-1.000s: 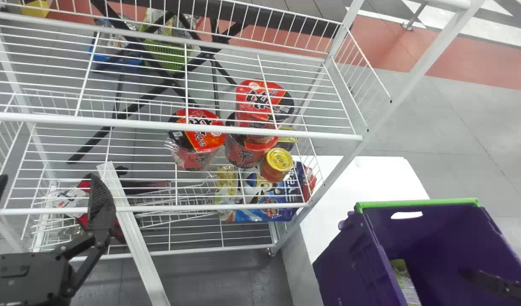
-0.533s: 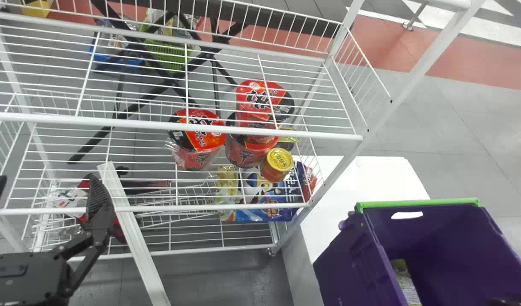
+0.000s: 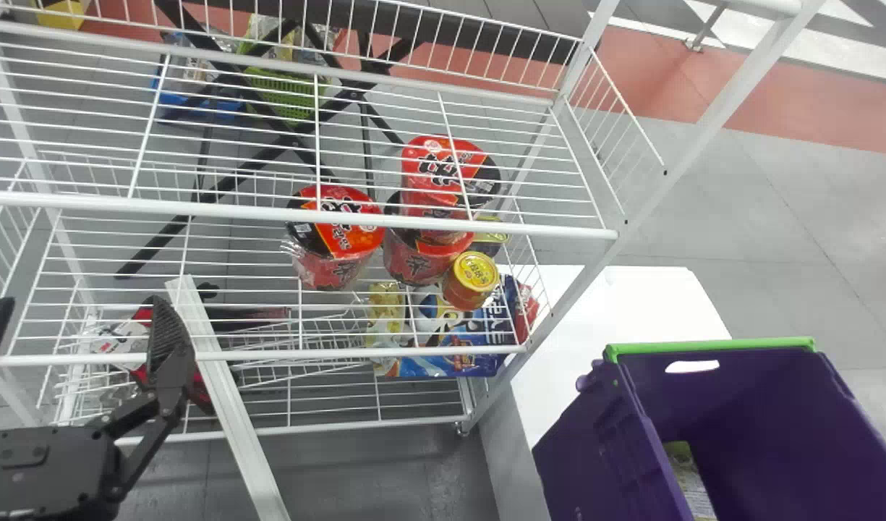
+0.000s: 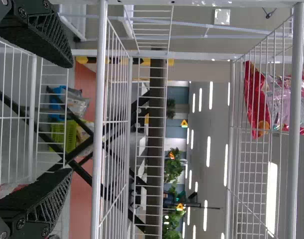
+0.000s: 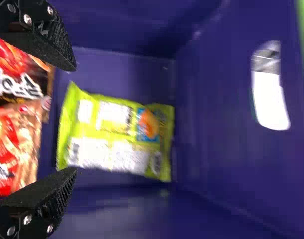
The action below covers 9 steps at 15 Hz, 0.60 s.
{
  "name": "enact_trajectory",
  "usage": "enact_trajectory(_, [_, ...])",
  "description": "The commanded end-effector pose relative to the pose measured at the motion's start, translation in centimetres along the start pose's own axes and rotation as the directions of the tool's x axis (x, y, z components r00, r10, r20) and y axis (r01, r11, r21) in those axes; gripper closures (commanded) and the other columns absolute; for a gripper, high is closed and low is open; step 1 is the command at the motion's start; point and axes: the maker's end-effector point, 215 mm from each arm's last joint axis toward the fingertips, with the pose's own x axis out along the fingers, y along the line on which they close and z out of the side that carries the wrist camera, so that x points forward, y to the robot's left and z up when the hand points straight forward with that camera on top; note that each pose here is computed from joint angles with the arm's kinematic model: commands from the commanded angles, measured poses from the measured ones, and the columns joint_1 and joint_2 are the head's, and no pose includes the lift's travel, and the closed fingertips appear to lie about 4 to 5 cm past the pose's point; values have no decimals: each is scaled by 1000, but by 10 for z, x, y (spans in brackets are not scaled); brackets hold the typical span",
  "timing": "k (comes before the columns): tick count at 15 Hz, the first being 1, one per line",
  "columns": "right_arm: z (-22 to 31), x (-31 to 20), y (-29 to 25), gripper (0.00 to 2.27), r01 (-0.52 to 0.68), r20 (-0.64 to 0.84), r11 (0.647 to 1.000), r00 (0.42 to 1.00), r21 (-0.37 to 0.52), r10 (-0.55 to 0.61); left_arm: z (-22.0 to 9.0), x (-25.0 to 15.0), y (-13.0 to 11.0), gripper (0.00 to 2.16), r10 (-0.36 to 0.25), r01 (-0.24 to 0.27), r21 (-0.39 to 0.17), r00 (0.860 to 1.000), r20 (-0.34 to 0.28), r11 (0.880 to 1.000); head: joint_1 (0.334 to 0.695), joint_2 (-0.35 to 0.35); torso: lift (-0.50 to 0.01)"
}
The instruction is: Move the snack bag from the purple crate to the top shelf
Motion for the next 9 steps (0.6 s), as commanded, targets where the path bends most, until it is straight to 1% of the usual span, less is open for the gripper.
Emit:
enact_trajectory(1, [-14, 15, 10, 90, -17, -44, 1000, 999, 13, 17, 0, 1, 1, 60, 3, -3, 0, 1000, 2, 1000, 695, -350, -455])
enact_trajectory(6, [-39, 29, 14, 87, -26, -100, 999, 995, 36, 30, -1, 4, 2, 60, 1, -1, -12, 1000, 6, 1000, 695, -350, -455])
enact_trajectory(9, [-53, 38, 17, 87, -23, -164, 1000, 986, 21, 26, 0, 5, 3, 60, 4, -4, -12, 1000, 8, 1000, 695, -350, -455])
